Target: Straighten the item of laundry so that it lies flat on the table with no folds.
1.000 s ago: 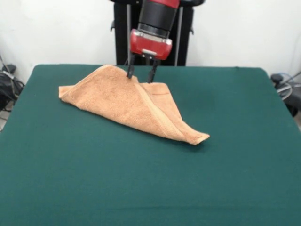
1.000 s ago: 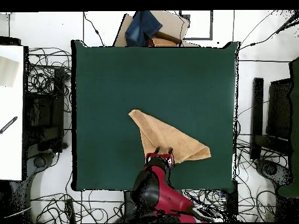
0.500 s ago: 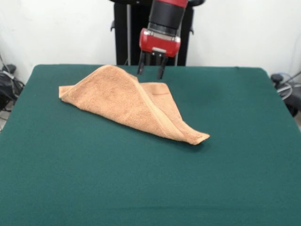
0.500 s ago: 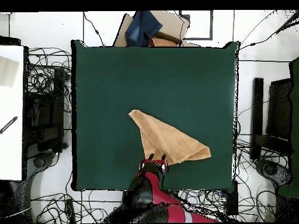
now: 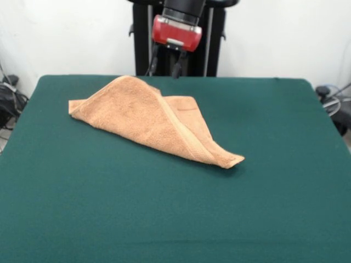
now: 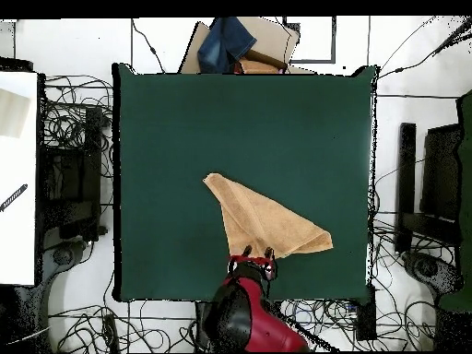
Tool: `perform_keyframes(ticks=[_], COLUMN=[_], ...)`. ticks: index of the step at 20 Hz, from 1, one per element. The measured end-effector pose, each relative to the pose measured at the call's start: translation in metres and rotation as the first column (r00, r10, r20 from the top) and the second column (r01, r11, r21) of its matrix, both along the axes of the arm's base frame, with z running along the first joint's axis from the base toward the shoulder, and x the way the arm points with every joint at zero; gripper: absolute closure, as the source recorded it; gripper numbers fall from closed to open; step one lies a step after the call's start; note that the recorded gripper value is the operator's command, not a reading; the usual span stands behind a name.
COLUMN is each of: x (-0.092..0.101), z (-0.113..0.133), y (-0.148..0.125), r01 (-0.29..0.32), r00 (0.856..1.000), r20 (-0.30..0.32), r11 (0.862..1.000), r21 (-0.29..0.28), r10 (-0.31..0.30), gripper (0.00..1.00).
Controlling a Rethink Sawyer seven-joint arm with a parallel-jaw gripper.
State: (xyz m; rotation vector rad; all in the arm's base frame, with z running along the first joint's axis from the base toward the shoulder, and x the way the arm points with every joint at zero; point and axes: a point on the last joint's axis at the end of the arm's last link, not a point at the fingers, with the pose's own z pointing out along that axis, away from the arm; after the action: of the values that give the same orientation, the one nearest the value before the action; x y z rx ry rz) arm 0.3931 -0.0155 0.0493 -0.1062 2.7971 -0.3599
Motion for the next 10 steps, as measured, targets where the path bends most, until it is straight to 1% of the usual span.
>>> perform_keyframes(ticks=[4,10], x=[-0.005,-0.021], z=[-0.004,-0.022], y=[-0.001,0.008], r01=[0.007,-0.007], r00=[1.0,0.997], r20=[-0.02,-0.072], r11=[1.0,1.0], r21=[0.006,0.014], r10=[-0.007,0.008], gripper=[0.0,0.0])
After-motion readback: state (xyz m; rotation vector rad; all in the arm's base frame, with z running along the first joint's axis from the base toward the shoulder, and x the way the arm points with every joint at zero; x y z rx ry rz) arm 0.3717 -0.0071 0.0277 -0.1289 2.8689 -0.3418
